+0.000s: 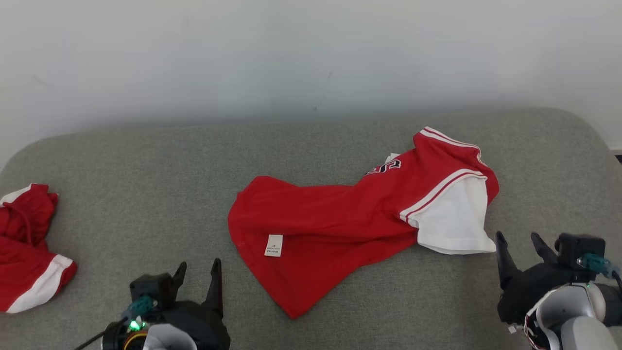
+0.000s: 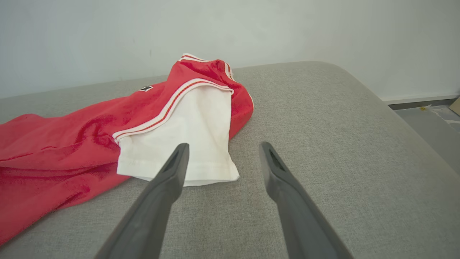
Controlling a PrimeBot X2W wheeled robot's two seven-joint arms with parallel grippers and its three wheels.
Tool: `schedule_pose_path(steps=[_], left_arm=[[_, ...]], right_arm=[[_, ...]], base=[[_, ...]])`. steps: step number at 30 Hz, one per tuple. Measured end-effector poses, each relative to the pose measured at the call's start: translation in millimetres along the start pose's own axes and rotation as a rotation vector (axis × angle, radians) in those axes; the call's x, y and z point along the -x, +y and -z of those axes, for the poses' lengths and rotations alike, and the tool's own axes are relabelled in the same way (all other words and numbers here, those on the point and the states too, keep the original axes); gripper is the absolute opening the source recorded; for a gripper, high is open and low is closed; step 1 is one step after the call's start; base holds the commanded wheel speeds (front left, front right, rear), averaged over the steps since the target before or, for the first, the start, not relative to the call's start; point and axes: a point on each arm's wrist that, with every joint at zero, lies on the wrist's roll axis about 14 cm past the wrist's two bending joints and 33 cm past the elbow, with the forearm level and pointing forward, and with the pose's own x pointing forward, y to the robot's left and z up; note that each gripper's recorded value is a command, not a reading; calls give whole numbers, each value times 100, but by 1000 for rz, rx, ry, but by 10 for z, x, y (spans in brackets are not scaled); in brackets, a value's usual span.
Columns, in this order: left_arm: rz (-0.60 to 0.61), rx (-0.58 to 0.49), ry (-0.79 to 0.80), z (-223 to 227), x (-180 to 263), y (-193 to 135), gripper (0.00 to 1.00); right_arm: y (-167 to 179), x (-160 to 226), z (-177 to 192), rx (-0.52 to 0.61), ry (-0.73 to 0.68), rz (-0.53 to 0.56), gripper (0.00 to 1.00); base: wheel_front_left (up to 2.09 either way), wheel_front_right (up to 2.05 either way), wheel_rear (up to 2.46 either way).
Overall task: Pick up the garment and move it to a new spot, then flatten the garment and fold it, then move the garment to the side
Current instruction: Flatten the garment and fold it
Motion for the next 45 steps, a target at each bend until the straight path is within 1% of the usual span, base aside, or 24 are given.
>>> schedule_pose_path(steps=[3, 7, 11, 17, 23, 26, 27, 29, 35, 38, 41, 42, 45], left_arm=[[5, 15, 62, 39, -209, -57, 100], [16, 45, 124, 123, -434, -151, 100], [-10, 34, 221, 330, -591, -169, 100], [-19, 3, 288, 532, -767, -210, 100], [-33, -27, 344, 703, -849, -195, 100], [-33, -48, 363, 745, -855, -183, 24], [-32, -59, 368, 749, -858, -171, 0], [-22, -76, 392, 788, -849, -160, 0], [0, -89, 406, 828, -858, -166, 0], [9, -86, 399, 833, -869, -175, 0], [22, -79, 392, 823, -887, -194, 0], [24, -77, 391, 823, -889, -197, 0], [27, -74, 387, 822, -891, -203, 0]], right_arm=[[19, -139, -60, 6, 9, -3, 100], [93, -281, -50, 14, 23, -20, 100], [133, -362, 89, 9, 59, -28, 100], [56, -412, 272, -4, 94, -5, 100], [-6, -463, 367, -7, 111, 12, 100], [1, -483, 399, -6, 120, 10, 100], [9, -498, 392, -5, 120, 8, 100], [20, -537, 386, 9, 127, 2, 100], [-14, -656, 486, 26, 210, 4, 100], [-70, -688, 621, 18, 287, 20, 100], [-80, -748, 621, 8, 288, 26, 100], [-72, -773, 603, -1, 281, 25, 100], [56, -820, 594, -116, 269, 6, 100]], base=[[0, 0, 0], [0, 0, 0], [0, 0, 0], [0, 0, 0], [0, 0, 0], [0, 0, 0], [0, 0, 0], [0, 0, 0], [0, 0, 0], [0, 0, 0], [0, 0, 0], [0, 0, 0], [0, 0, 0]])
